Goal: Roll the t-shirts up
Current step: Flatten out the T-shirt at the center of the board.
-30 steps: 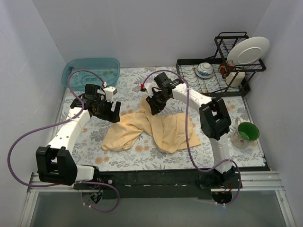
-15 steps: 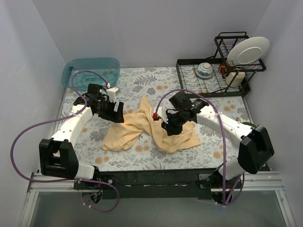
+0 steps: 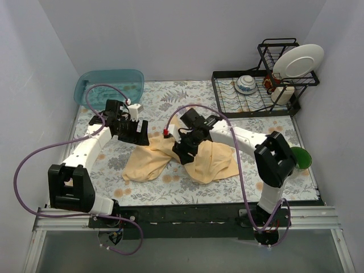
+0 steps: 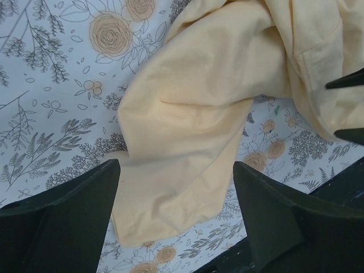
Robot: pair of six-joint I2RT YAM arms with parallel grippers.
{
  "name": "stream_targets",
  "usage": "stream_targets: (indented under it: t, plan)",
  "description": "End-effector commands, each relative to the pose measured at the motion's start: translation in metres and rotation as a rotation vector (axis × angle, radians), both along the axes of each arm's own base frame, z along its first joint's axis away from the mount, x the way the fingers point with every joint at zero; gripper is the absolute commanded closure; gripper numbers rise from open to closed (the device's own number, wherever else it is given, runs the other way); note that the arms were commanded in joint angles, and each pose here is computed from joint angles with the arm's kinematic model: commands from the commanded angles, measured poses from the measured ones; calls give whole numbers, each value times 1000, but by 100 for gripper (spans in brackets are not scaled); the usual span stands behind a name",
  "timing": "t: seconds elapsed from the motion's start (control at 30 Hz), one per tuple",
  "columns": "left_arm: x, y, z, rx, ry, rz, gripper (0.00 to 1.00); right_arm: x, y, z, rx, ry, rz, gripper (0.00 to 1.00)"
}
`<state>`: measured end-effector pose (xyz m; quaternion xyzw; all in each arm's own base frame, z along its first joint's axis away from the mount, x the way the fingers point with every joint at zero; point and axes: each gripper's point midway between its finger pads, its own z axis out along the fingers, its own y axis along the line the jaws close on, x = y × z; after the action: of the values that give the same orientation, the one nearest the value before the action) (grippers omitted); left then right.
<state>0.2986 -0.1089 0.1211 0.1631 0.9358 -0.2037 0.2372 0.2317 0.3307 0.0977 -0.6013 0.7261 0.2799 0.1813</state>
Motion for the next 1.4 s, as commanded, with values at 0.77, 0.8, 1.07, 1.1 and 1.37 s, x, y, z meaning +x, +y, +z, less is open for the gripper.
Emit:
stream_targets:
  t: [0.77, 0.8, 1.07, 1.1, 1.37]
  plan:
    - [15, 29, 53, -92, -167, 136, 19, -25, 7, -11, -204, -168, -236, 46]
    - [15, 29, 54, -95, -166, 136, 19, -26, 6, -12, -205, -167, -237, 46]
    - [15, 28, 50, -95, -152, 135, 19, -25, -3, -27, -254, -174, -253, 46]
    - [15, 29, 51, -94, -154, 136, 19, -24, -6, -31, -268, -175, -261, 46]
    - [12, 29, 47, -92, -145, 137, 19, -22, -14, -49, -320, -174, -267, 60]
